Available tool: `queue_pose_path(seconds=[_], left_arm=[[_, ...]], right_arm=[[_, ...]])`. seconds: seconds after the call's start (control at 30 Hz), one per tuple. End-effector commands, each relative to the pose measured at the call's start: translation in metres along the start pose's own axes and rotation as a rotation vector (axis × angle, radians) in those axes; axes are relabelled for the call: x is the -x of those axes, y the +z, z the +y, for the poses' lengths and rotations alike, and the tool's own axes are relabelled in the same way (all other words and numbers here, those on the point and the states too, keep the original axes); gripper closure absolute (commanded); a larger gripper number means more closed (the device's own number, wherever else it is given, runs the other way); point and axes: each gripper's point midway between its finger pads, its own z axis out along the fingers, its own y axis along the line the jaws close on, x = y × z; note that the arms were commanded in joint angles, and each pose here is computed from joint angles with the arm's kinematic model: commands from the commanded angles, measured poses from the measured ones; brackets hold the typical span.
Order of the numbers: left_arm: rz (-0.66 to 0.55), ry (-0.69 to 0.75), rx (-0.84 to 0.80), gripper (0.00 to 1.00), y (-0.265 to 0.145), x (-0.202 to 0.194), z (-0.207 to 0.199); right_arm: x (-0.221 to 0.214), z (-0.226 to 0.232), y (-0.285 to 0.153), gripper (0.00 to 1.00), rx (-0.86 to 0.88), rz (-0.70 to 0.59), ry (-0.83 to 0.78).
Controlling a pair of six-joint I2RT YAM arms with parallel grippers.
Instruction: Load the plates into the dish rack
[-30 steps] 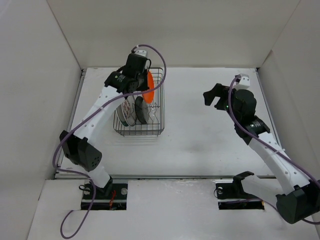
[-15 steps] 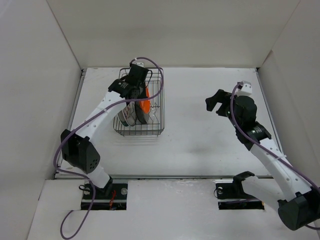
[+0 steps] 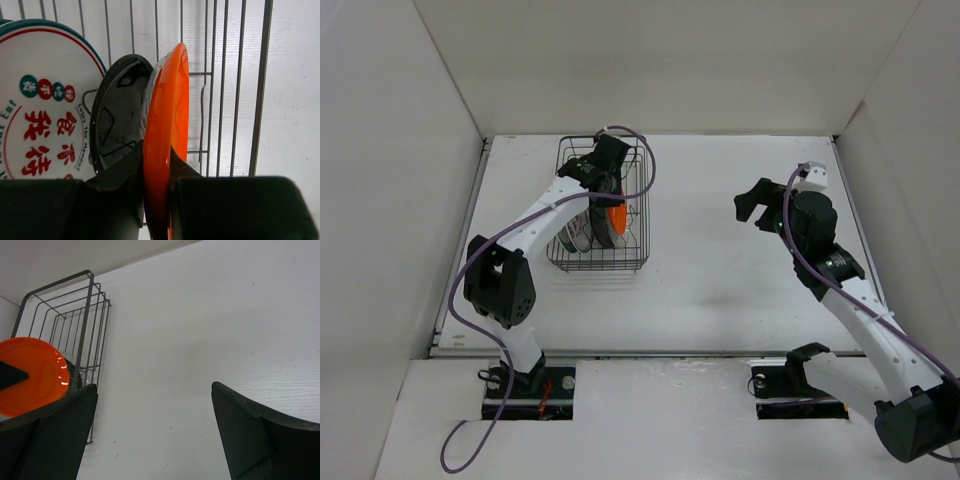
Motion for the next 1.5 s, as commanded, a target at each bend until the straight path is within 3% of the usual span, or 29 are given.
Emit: queue_pose_path(seconds=[0.0,0.13,0.17,0.3,0.53,0.8,0.93,0.97,1.03,1.27,1.47], left_arm=[[-0.053,-0.024,-0.037,1.00,-0.005,0.019,-0.012],[-0.035,-0.011,-0.052,0.99,0.001,0.016,-0.017],[-0.035,-0.011,-0.052,0.88,0.001,0.016,-0.017],[-0.046,0.001,-0.075,0.71,-0.004,0.021,-0.024],[-0.063,0.004,-0.104,0.66,-0.013,0.027,-0.028],[-0.173,0.003,-0.110,0.58,-0.051,0.050,-0.018],[-0.278,0.064,-0.084,0.33,-0.087,0.076,-0.004],[-0.321,0.078,-0.050,0.26,-0.104,0.084,0.007],[-0.369,0.078,-0.021,0.02,-0.120,0.095,0.019],[-0.585,-0.006,0.071,0.00,-0.206,0.132,0.113],[-0.711,-0.062,0.239,0.00,-0.261,0.111,0.190]], right_arm=[[0.010,0.000,-0.003,0.00,0.013,-0.037,-0.016],[0.009,-0.003,-0.001,0.00,0.009,-0.029,-0.015],[0.009,-0.004,-0.001,0.00,0.010,-0.028,-0.013],[0.003,-0.005,0.005,0.00,0.009,-0.003,-0.026],[0.000,-0.002,0.009,0.00,0.026,0.007,-0.026],[0.001,0.001,0.011,0.00,0.035,0.010,-0.026],[0.012,0.009,0.009,0.00,0.054,0.017,-0.062],[0.017,0.011,0.007,0.00,0.054,0.016,-0.062],[0.033,0.012,0.001,0.00,0.018,0.033,-0.080],[0.075,0.007,-0.029,0.00,-0.127,0.069,-0.166],[0.103,-0.002,-0.070,0.00,-0.186,0.001,-0.185]])
